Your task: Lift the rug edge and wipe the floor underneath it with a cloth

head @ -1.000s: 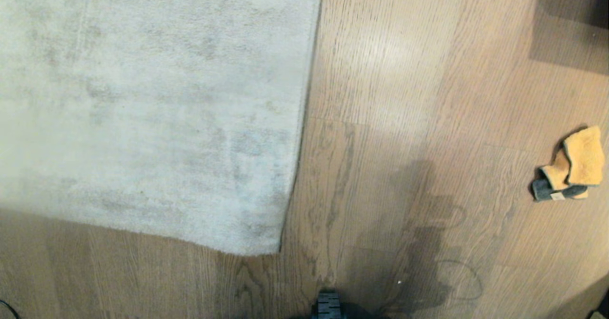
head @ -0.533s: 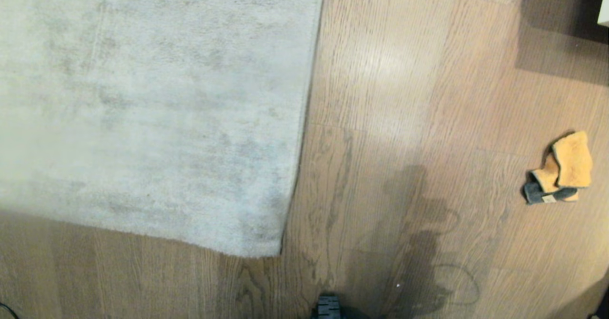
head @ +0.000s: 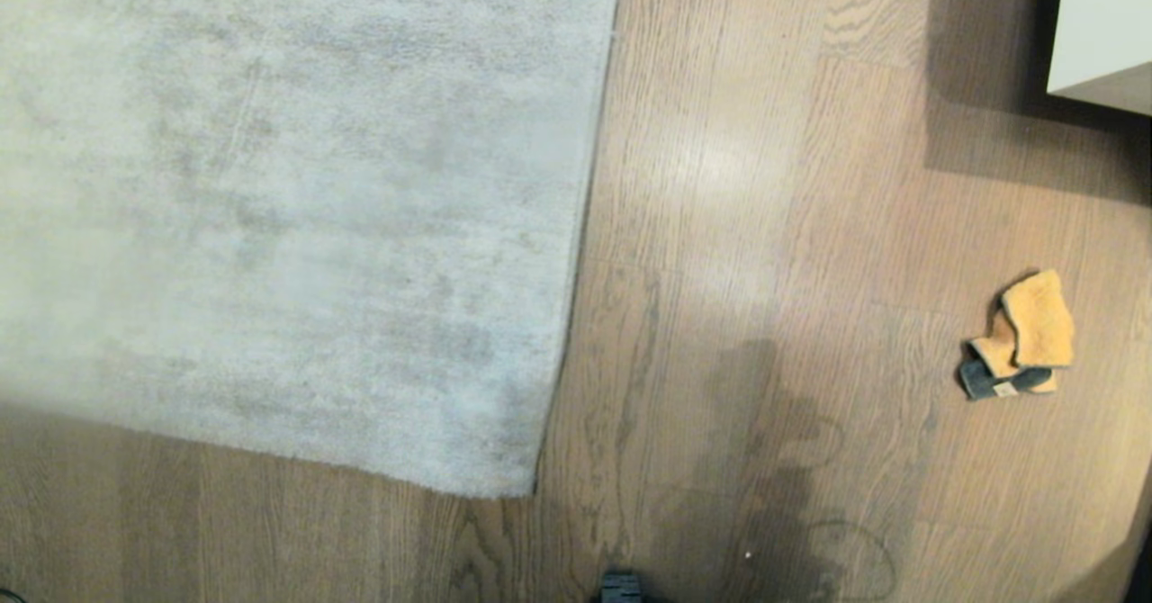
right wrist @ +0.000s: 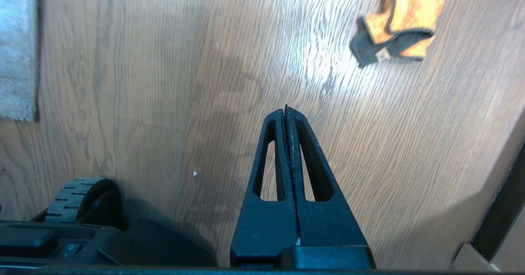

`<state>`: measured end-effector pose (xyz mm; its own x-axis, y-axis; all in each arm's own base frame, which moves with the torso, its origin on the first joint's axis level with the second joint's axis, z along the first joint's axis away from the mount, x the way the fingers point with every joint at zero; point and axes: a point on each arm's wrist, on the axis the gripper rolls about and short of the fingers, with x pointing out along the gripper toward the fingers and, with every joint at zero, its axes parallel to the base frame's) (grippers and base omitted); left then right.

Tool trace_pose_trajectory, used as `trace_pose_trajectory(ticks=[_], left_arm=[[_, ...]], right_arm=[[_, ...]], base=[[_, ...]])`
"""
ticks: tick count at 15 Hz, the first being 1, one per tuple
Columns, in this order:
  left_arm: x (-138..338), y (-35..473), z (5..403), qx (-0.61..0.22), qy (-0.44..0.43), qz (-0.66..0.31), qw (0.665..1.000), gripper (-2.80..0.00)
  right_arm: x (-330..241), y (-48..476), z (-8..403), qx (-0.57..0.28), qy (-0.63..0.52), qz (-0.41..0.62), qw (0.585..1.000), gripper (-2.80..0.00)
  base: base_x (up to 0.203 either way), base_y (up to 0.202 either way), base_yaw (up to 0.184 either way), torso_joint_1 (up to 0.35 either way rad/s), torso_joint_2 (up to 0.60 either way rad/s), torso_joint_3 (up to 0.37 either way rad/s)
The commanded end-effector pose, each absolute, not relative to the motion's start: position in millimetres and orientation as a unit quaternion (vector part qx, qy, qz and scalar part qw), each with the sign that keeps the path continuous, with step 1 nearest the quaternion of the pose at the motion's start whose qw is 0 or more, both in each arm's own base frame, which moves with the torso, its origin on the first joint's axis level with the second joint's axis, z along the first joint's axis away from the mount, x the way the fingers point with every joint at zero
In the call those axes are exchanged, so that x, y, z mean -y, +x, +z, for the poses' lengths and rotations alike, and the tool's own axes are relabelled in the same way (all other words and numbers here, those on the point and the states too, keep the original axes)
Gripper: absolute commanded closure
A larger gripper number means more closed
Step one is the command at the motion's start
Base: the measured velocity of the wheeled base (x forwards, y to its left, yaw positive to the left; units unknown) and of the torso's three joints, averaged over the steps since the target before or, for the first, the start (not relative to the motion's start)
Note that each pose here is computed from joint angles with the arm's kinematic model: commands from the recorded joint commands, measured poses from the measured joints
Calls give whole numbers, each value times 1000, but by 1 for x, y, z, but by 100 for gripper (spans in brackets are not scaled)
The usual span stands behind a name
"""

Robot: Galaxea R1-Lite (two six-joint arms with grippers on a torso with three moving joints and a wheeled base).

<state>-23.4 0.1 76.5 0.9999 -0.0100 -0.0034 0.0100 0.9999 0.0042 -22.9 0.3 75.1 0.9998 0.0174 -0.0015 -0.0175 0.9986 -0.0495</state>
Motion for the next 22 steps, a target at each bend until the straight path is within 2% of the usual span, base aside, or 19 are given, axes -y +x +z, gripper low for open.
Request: trace_pose_trajectory(ticks=[1,22], left_arm=[[0,-23,77,-2,2,-5,1000,0],[0,-23,77,-2,2,-5,1000,0]], right_arm=[[0,-23,75,-1,-25,9,1000,0],[0,-23,75,-1,-25,9,1000,0]], base=[[0,0,0,2,2,206],[0,0,0,3,2,202]])
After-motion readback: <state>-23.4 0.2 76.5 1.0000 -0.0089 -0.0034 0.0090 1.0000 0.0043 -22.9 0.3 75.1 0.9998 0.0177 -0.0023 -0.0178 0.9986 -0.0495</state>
